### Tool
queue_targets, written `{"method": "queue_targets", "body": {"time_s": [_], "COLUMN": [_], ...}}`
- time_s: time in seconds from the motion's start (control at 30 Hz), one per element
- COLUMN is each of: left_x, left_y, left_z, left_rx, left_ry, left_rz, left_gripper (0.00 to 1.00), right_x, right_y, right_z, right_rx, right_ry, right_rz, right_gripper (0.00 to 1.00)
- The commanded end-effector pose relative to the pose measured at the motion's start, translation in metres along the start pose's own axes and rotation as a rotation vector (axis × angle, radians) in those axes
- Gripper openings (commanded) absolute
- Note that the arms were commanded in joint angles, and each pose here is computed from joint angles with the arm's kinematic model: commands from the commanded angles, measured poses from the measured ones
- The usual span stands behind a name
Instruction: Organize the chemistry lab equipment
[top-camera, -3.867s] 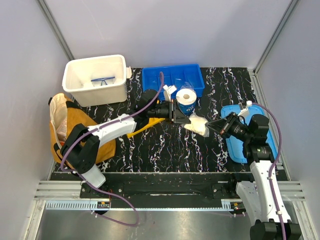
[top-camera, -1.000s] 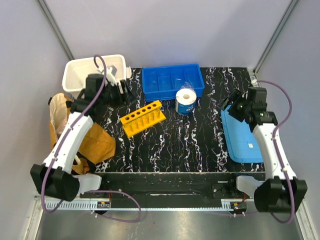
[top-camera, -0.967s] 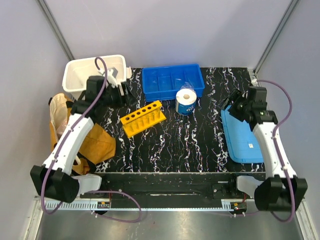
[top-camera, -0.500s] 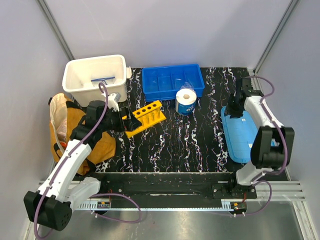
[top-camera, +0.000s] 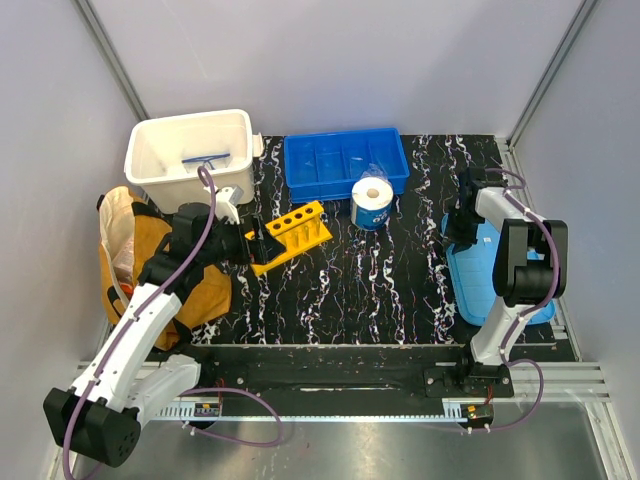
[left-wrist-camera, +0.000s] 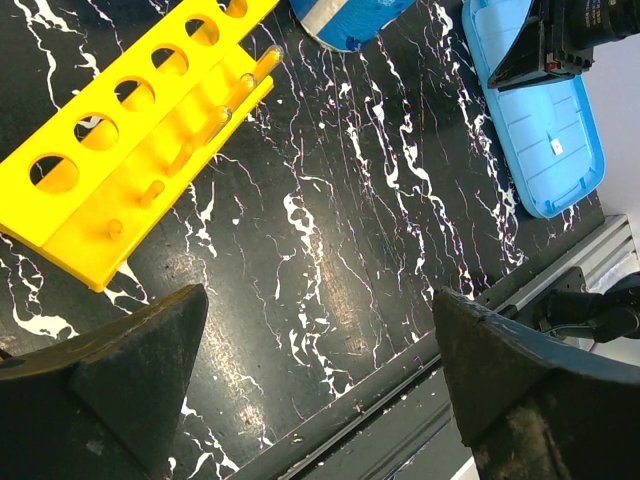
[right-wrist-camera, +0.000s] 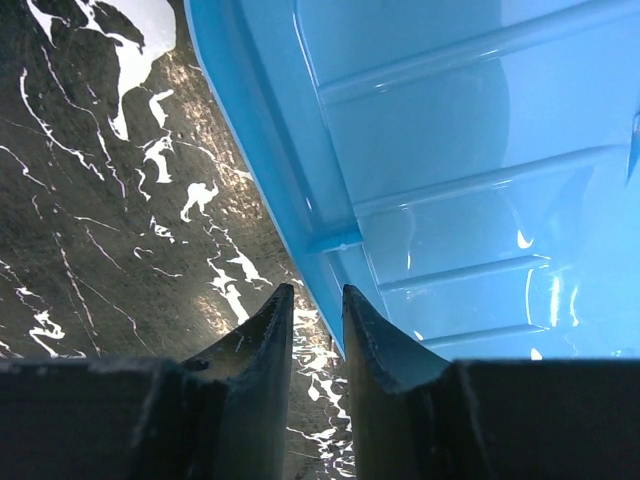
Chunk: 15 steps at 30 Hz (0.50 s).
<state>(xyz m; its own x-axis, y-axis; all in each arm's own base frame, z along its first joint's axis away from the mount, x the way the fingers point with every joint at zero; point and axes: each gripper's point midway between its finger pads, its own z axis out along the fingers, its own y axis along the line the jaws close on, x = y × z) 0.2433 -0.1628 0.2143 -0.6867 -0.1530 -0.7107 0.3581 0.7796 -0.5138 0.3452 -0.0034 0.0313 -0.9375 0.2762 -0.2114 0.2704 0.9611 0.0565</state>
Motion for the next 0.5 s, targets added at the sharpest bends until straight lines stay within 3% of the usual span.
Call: {"method": "queue_targets", "body": {"time_s": [0.0, 0.47], "left_x": [-0.015, -0.015], "left_y": [-0.006, -0.005], "left_z": [-0.002, -0.002], "left_rx": [0.015, 0.01], "left_ry": [-0.059, -0.064], "left_rz": [0.037, 0.044], "left_gripper": [0.99, 0.99], "right_x": [-0.001, 0.019], "right_y": [-0.005, 0.009], "right_z": [-0.003, 0.019], "right_rx": [0.035, 0.068], "right_ry": [-0.014, 0.025], "right_rz": [0.005, -0.03], "right_gripper": [0.3, 0.26]}}
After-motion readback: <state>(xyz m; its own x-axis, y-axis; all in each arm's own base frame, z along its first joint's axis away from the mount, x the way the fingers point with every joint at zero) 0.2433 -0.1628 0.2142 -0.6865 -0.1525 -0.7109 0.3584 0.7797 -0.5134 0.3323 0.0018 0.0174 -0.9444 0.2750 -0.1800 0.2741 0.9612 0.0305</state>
